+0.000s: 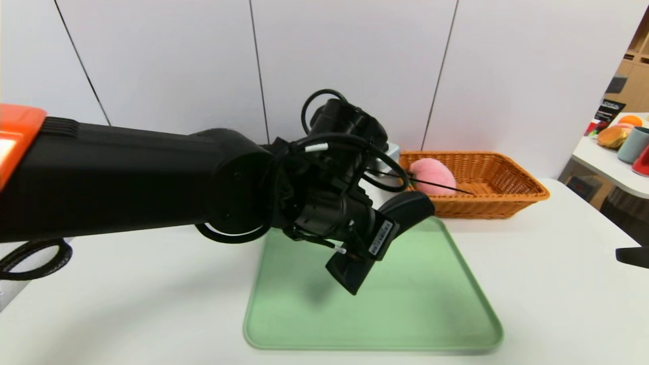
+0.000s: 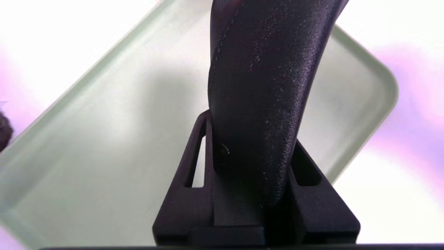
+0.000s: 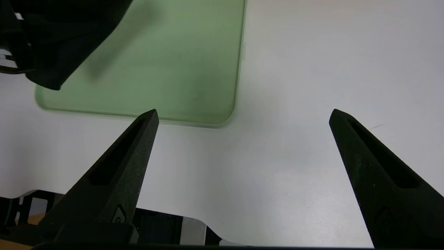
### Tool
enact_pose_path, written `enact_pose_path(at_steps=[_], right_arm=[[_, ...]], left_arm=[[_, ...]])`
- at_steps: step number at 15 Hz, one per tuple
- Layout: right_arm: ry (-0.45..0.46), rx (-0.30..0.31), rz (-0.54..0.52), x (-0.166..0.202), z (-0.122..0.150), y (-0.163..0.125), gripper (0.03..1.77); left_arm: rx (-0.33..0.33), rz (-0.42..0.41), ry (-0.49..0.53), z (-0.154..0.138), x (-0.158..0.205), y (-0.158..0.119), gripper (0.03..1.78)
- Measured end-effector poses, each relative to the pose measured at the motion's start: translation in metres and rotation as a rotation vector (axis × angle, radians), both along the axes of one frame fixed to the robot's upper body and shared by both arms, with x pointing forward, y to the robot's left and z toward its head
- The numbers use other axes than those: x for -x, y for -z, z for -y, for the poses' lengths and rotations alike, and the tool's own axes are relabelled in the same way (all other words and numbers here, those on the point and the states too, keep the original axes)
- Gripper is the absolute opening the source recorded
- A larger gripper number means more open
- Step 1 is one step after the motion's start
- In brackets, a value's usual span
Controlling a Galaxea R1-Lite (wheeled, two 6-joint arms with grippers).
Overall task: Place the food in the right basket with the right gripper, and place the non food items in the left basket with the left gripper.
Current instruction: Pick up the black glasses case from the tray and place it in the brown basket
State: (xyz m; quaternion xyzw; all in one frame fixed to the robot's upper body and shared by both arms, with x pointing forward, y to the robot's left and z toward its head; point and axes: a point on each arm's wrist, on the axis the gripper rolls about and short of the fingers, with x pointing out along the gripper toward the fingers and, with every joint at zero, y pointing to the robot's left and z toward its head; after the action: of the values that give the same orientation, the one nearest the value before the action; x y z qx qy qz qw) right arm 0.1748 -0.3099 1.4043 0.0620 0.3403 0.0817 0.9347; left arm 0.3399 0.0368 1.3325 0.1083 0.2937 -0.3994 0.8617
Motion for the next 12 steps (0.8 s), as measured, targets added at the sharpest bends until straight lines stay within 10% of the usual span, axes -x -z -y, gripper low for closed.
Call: enact_pose_path(at_steps=[12], right_arm=[[0.006, 0.002, -0.011, 0.000, 0.000, 0.003, 1.70]], left_arm=[[0.155, 0.203, -0.303, -0.090, -0.042, -0.082, 0.49]])
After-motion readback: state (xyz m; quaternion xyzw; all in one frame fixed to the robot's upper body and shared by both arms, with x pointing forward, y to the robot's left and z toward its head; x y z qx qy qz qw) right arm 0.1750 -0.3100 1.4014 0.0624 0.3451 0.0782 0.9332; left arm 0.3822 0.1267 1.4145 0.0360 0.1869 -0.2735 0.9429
